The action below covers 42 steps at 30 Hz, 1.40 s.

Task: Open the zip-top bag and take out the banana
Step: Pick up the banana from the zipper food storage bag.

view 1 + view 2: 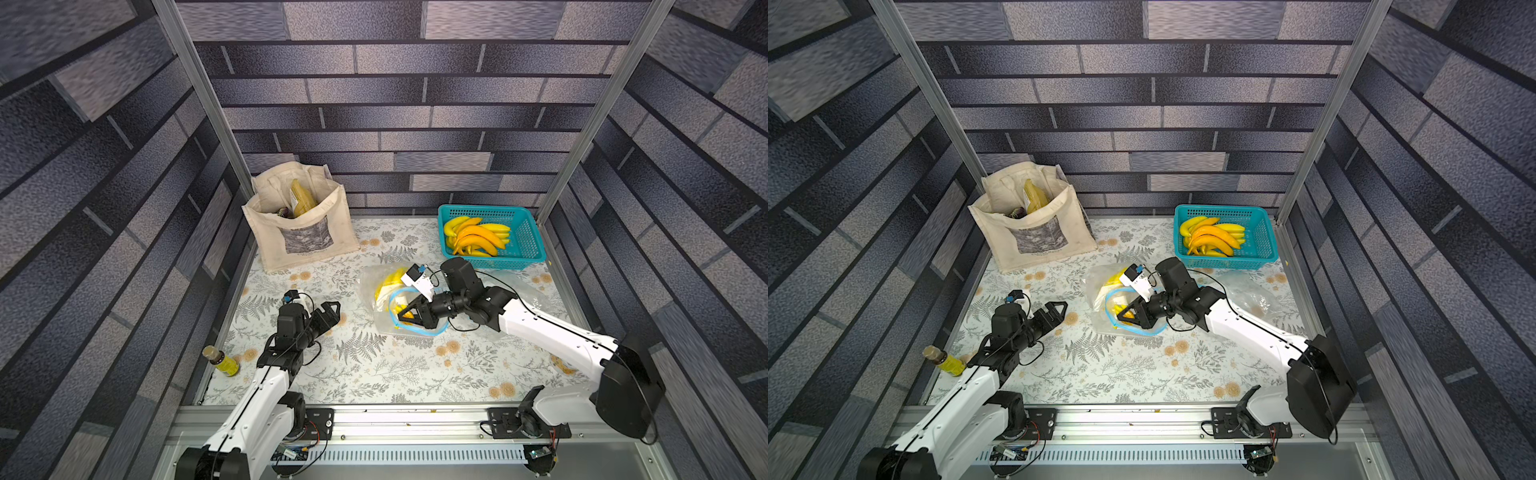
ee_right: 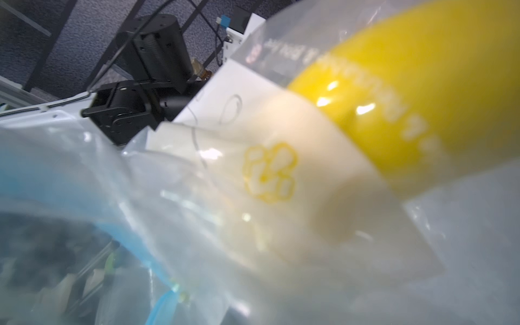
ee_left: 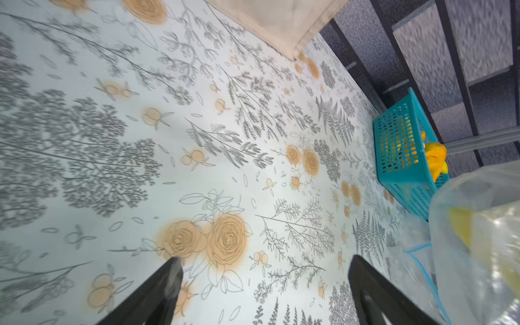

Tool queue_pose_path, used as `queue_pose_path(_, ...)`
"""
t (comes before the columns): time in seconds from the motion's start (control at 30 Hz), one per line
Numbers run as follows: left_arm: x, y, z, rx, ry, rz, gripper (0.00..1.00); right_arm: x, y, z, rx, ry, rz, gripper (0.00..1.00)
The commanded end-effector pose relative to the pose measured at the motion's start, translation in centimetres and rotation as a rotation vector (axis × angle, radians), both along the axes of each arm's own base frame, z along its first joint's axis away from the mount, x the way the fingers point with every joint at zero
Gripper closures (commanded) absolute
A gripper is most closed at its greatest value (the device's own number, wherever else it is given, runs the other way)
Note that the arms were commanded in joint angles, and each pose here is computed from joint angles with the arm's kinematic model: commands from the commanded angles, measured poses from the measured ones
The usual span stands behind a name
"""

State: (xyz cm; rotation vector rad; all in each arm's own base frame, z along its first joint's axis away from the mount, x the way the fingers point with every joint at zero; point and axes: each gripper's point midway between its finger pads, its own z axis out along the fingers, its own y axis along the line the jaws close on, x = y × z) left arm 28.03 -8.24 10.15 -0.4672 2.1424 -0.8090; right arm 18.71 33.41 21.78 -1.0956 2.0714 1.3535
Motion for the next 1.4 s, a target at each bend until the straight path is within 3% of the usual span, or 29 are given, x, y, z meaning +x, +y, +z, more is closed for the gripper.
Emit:
queue_pose_path(0.0, 1.6, -3.5, 6.2, -0.134, -0.223, -0.146, 0.02, -2.2, -0.5, 0.0, 0.036, 0.024, 0.118, 1.00)
queue_pose_path(0.33, 0.7, -2.6, 9.6, -0.301, -0.324, -0.056, 0.02, -1.9, -0.9, -0.2, 0.020, -0.007, 0.118, 1.00)
queue_pose_path(0.6, -0.4, -2.2, 9.9, -0.458, -0.283, 0.002, 0.00, -0.1, -1.6, -1.3, -0.011, -0.046, 0.052, 1.00)
queue_pose_path(0.93, -1.5, -1.5, 10.8, -0.453, -0.299, 0.077, 0.00, 1.1, -0.9, -0.7, 0.036, -0.098, 0.013, 1.00)
queue_pose_path(1.37, 0.2, -6.2, 11.8, -0.470, -0.309, -0.006, 0.00, 0.8, 0.1, -0.1, 0.083, -0.094, 0.036, 1.00)
